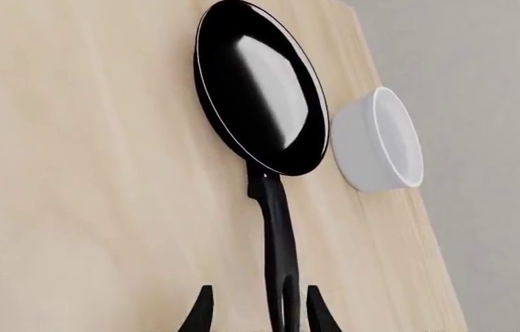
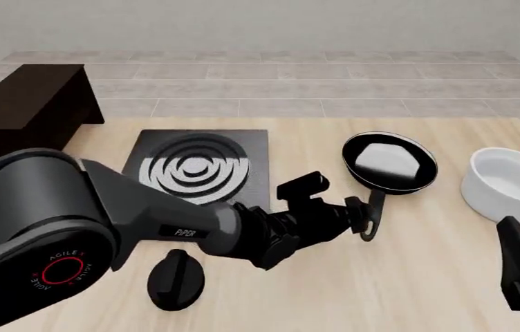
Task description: Put the frying pan on top of the cabinet.
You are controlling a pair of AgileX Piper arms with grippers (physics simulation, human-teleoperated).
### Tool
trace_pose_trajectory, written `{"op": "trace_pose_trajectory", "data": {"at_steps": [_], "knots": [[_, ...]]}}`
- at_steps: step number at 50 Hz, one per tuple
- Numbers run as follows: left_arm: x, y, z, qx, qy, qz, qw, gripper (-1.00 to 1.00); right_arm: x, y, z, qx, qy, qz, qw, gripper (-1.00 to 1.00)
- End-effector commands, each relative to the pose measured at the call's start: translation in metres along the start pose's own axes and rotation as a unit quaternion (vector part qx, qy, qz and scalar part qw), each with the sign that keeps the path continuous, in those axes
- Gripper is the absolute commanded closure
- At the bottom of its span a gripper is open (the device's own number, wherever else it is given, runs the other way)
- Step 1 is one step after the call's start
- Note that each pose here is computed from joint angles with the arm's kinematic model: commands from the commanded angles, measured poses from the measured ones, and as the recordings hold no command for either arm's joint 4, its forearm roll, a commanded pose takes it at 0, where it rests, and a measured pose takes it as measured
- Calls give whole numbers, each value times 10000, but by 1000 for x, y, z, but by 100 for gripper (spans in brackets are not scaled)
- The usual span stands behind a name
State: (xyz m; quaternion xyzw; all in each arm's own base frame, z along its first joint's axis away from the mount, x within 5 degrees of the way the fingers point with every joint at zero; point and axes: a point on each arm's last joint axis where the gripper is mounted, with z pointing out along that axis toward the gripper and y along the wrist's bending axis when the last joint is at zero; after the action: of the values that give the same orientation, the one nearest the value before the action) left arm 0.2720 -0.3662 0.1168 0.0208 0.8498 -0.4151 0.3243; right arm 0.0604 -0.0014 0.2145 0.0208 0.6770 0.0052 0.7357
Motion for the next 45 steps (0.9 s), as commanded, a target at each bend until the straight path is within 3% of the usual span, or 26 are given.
{"op": "trace_pose_trajectory", "data": {"at_steps": [1, 45], "knots": [[8, -1, 8, 30, 68, -17, 10000, -100, 0, 0, 0, 14, -10, 16, 10000, -100], [27, -1, 32, 50, 211, -48, 9998, -100, -1, 0, 4, 39, -1, 91, 10000, -100]]}}
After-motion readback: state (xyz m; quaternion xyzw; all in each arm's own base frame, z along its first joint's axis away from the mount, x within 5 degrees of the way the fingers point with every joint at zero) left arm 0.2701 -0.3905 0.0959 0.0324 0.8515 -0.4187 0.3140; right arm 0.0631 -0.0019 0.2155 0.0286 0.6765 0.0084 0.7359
